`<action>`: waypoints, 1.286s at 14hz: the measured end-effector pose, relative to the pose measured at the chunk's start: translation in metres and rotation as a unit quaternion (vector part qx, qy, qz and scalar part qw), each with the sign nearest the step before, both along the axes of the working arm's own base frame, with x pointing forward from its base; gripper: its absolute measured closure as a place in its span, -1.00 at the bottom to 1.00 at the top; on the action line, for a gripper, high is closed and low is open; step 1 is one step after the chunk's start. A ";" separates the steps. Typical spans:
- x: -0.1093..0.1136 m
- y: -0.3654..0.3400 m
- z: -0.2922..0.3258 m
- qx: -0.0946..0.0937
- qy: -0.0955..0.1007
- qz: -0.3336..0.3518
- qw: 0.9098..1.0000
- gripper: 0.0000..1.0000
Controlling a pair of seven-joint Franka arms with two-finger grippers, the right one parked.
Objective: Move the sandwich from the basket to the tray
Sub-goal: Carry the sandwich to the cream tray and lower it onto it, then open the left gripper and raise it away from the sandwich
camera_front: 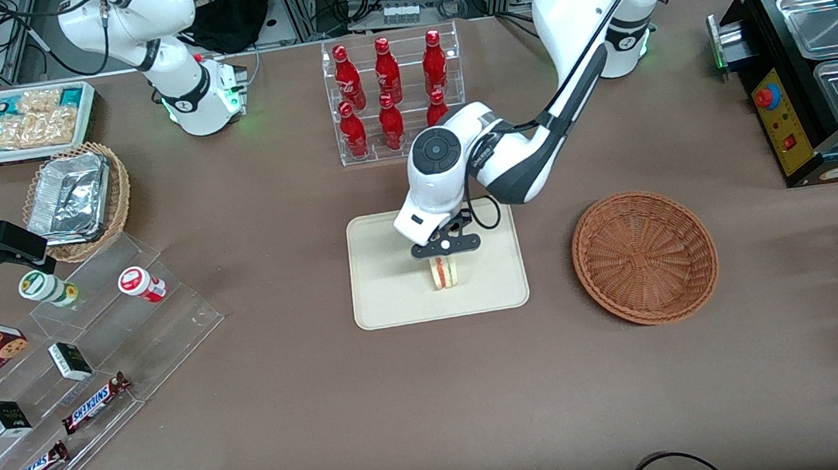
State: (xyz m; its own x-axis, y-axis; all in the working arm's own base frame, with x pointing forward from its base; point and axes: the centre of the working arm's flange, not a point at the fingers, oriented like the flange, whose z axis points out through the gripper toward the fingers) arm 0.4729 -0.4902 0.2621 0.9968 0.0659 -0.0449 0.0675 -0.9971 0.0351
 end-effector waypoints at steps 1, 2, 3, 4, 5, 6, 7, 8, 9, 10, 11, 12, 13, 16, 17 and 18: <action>-0.002 -0.002 -0.003 0.001 0.002 -0.002 1.000 0.68; -0.004 -0.003 -0.005 0.002 0.003 -0.004 1.000 0.67; -0.006 -0.004 -0.008 0.003 0.004 -0.005 1.000 0.65; -0.006 -0.005 -0.010 0.004 0.005 -0.006 1.000 0.63; -0.005 -0.004 -0.010 0.006 0.004 -0.007 1.000 0.51; -0.003 -0.004 -0.009 0.005 0.001 -0.006 1.000 0.30; -0.001 -0.005 -0.005 0.004 -0.001 -0.005 1.000 0.08; 0.001 -0.004 0.002 0.007 -0.002 -0.005 1.000 -0.09; 0.002 -0.002 0.013 0.015 -0.001 -0.004 1.000 -0.27; 0.003 0.000 0.029 0.024 -0.001 -0.002 1.000 -0.49; 0.004 0.005 0.050 0.034 -0.003 0.005 0.999 -0.67; 0.006 0.014 0.076 0.046 -0.005 0.019 0.999 -0.90; 0.009 0.030 0.104 0.065 -0.004 0.036 0.997 -1.00; 0.020 0.096 0.188 0.105 -0.007 0.090 0.990 -1.00; 0.024 0.120 0.211 0.113 -0.010 0.109 0.988 -1.00; 0.025 0.139 0.230 0.122 -0.009 0.125 0.985 -1.00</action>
